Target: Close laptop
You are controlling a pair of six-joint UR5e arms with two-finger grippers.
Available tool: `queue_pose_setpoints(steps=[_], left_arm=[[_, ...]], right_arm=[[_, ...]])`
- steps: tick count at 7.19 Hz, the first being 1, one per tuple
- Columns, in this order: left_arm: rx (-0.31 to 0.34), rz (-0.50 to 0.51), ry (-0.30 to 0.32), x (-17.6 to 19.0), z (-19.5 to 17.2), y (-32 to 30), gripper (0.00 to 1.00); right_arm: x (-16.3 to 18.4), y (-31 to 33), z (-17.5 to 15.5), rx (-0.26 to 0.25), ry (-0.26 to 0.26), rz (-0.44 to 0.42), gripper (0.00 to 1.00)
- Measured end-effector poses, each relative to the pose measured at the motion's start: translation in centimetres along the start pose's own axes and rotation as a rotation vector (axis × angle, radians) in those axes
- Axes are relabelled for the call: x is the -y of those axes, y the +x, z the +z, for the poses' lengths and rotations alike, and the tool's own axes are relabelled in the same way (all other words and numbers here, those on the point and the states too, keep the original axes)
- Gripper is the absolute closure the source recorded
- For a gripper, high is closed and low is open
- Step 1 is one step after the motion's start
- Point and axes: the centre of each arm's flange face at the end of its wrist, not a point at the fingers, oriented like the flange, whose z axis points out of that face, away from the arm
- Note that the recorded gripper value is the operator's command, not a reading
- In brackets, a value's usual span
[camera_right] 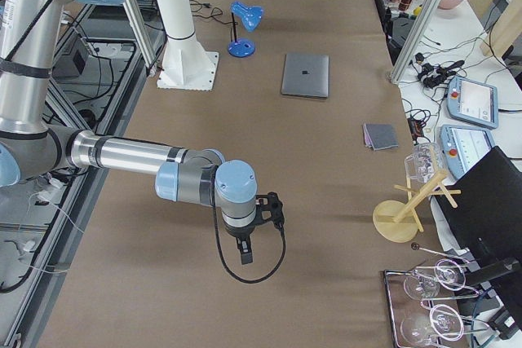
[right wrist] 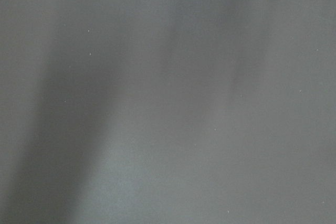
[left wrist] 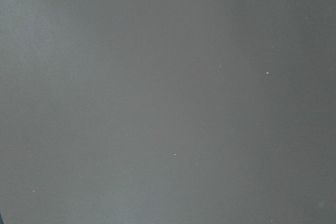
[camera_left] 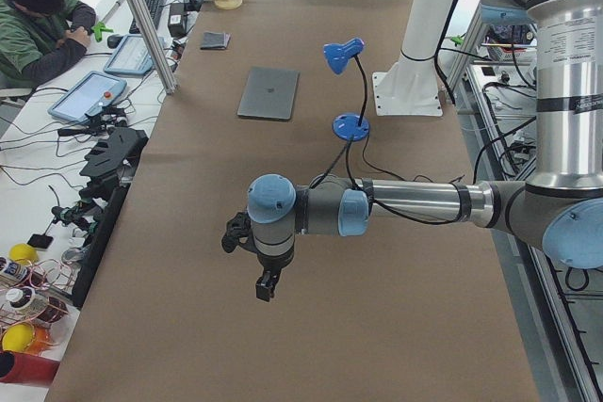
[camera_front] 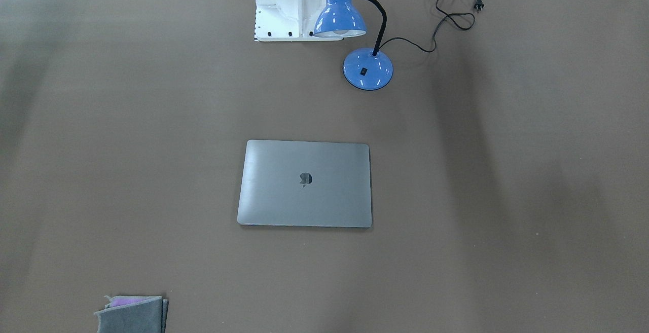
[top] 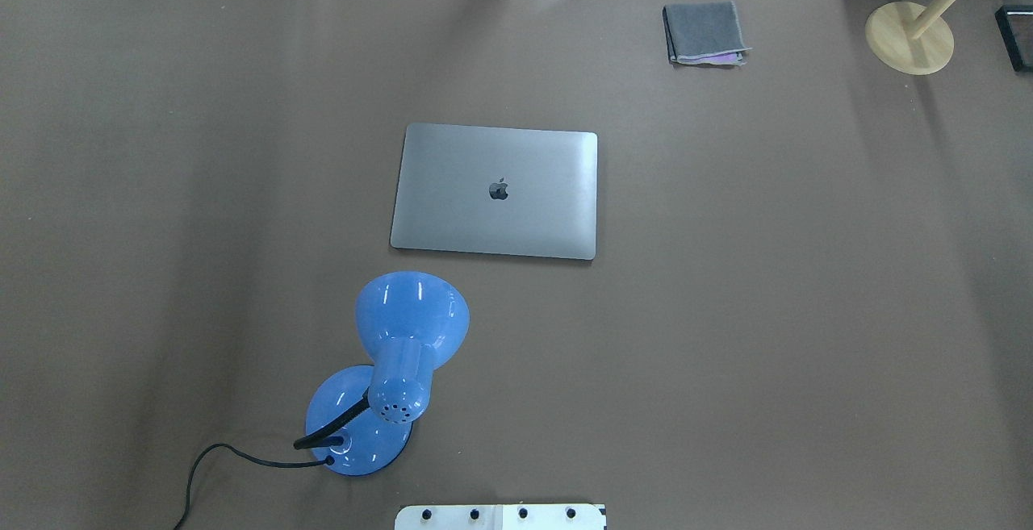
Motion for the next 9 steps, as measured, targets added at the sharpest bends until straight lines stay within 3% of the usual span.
queue_pose_setpoints(steps=[9], left_arm=[[0.001, 0.004, 0.005, 0.04, -0.23, 0.16, 0.01]], right_arm=[[-0.58, -0.11, 0.48, 0.017, -0.006, 0.008, 0.0]])
